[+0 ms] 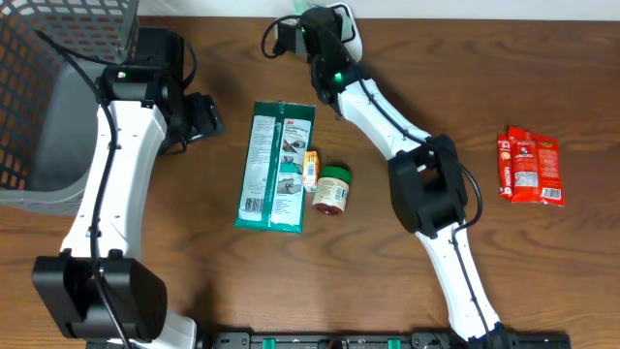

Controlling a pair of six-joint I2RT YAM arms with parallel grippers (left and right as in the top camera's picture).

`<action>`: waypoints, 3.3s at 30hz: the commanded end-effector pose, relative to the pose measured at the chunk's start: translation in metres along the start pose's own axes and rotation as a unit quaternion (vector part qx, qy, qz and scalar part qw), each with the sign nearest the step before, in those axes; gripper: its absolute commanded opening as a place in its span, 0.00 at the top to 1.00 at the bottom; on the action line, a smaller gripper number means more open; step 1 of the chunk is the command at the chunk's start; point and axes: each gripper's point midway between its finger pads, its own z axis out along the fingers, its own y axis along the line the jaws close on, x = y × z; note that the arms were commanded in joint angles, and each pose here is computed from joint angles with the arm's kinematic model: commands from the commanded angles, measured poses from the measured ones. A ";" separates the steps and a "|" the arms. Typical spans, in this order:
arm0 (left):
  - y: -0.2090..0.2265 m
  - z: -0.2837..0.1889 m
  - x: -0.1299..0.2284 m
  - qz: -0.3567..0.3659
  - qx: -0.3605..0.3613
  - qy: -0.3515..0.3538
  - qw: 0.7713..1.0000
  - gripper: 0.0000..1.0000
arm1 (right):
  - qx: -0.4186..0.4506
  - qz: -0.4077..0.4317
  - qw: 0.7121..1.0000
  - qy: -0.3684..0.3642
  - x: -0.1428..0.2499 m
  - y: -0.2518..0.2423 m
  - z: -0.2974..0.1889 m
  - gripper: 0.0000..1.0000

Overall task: Scan the item barcode
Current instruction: 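Hold the wipes pack under the scanner with the right gripper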

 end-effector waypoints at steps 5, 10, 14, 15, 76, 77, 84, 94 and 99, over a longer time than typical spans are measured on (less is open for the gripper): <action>0.004 -0.006 -0.002 0.000 -0.004 -0.009 1.000 0.15 | -0.030 0.050 0.998 -0.029 -0.004 0.026 0.012 0.99; 0.004 -0.006 -0.002 0.000 -0.004 -0.009 1.000 0.15 | -0.033 0.051 0.997 -0.042 -0.008 0.026 0.012 0.99; 0.004 -0.006 -0.002 0.000 -0.004 -0.009 1.000 0.15 | -0.021 0.059 0.997 -0.040 -0.005 0.019 0.013 0.99; 0.004 -0.006 -0.002 0.000 -0.004 -0.009 1.000 0.15 | -0.008 0.063 0.997 -0.037 -0.004 0.013 0.014 0.99; 0.004 -0.006 -0.002 0.000 -0.004 -0.009 1.000 0.15 | 0.046 0.175 0.983 -0.021 -0.018 -0.009 0.002 0.99; 0.004 -0.006 -0.002 0.000 -0.004 -0.009 1.000 0.15 | 0.028 0.167 0.985 -0.017 -0.017 0.000 0.002 0.99; 0.004 -0.006 -0.002 0.000 -0.004 -0.009 1.000 0.15 | -0.010 0.158 0.987 -0.006 -0.010 0.019 0.005 0.99; 0.004 -0.006 -0.002 0.000 -0.004 -0.009 1.000 0.15 | 0.052 0.170 0.984 0.009 -0.003 -0.009 0.003 0.99; 0.004 -0.006 -0.002 0.000 -0.004 -0.009 1.000 0.15 | 0.055 0.172 0.983 0.011 -0.003 -0.010 0.003 0.99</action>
